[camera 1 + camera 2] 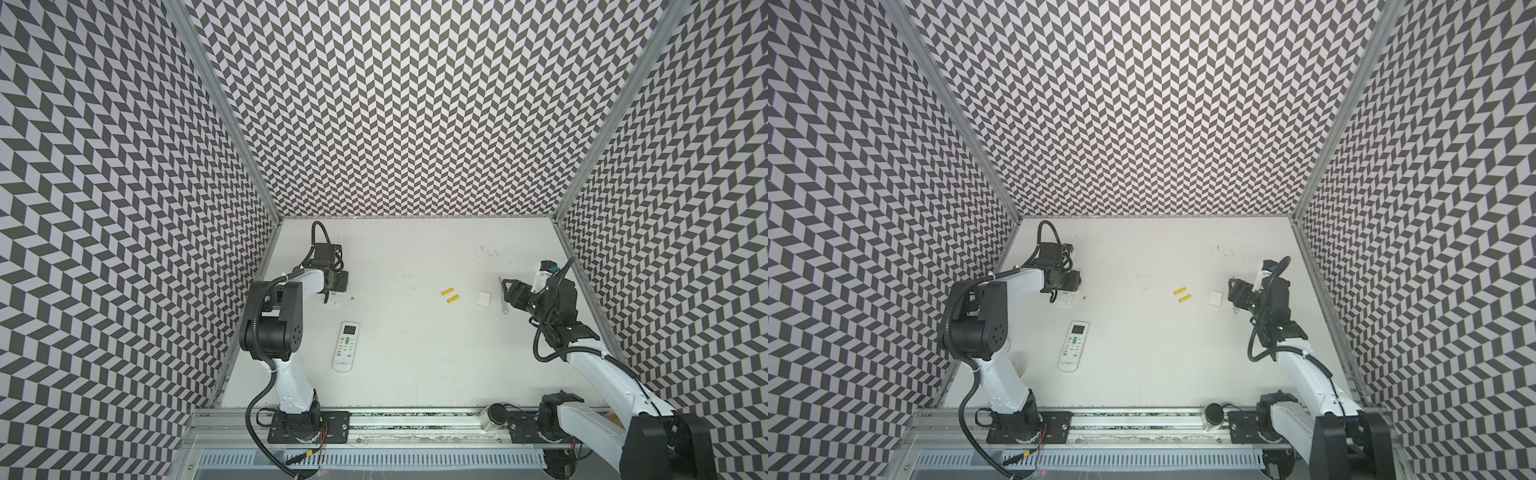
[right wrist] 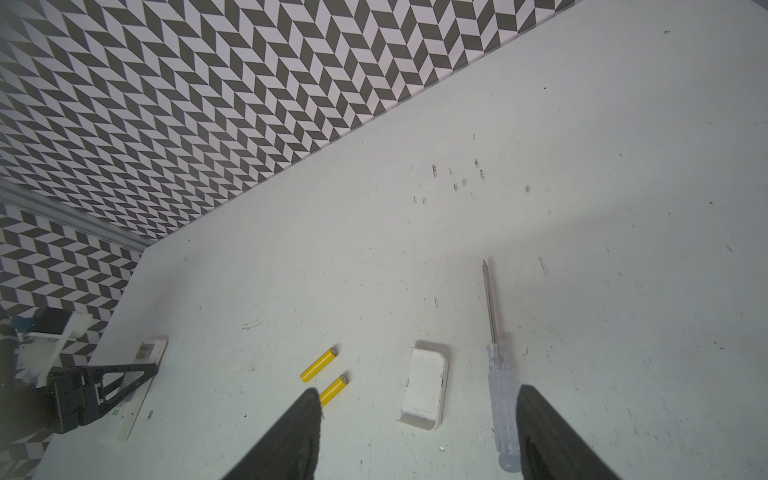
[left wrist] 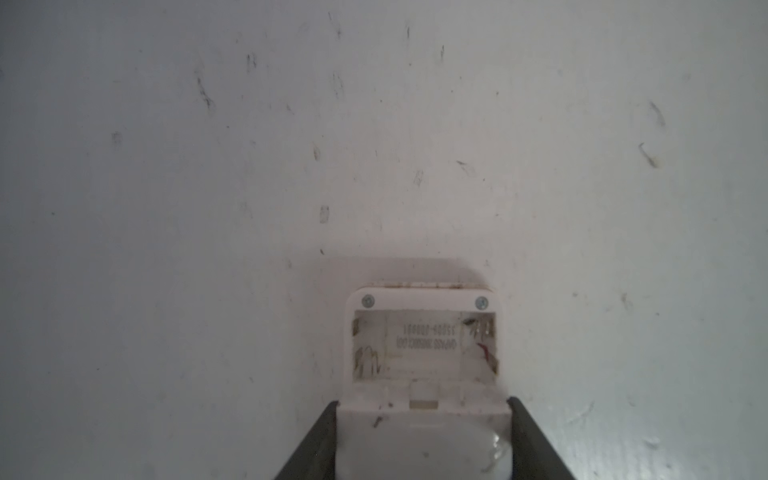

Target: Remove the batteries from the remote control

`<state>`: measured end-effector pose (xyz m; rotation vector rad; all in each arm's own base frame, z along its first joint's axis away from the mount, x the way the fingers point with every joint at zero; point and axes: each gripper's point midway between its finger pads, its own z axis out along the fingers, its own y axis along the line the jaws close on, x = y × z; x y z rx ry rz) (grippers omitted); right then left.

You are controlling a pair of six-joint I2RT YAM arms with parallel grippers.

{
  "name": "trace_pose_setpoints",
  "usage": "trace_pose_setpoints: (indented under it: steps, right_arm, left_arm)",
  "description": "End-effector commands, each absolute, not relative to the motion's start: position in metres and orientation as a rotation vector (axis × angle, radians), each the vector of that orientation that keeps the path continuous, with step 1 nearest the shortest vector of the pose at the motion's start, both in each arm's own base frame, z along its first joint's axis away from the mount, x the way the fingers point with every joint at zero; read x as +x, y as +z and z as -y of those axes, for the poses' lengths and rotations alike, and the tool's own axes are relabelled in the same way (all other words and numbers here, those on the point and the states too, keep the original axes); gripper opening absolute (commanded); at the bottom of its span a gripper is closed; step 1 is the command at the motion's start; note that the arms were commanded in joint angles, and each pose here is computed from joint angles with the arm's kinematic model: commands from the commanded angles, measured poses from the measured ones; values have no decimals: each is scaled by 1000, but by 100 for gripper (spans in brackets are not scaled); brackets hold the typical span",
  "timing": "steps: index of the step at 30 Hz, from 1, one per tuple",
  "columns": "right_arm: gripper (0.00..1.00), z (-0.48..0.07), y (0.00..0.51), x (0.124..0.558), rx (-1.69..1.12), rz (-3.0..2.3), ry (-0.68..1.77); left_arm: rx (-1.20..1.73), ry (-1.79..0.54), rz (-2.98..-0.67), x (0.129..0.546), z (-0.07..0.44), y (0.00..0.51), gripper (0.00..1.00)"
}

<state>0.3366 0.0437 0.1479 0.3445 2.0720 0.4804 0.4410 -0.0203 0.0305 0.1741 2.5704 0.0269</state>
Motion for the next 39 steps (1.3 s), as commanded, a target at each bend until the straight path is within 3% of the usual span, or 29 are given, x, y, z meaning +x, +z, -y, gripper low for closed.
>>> trace_pose_setpoints:
  steps: [1, 10, 17, 26, 36, 39]
  right_arm:
    - [72, -44, 154, 339, 332, -2035, 478]
    - [72, -48, 157, 338, 323, -2028, 502]
    - [72, -50, 160, 339, 312, -2036, 506]
    - [72, -53, 159, 337, 305, -2030, 509]
    - [72, -51, 164, 333, 302, -2021, 484]
    - [72, -51, 168, 332, 299, -2017, 488]
  left_arm:
    - [178, 7, -2597, 439, 21, 25, 56]
    - [241, -27, -2543, 434, 32, 51, 89]
    - [338, -116, -2424, 404, 47, 95, 99]
    - [537, -273, -2733, 327, 84, 52, 99]
    - [487, -258, -2713, 318, 83, 66, 96]
    - [468, -299, -2667, 317, 81, 80, 87]
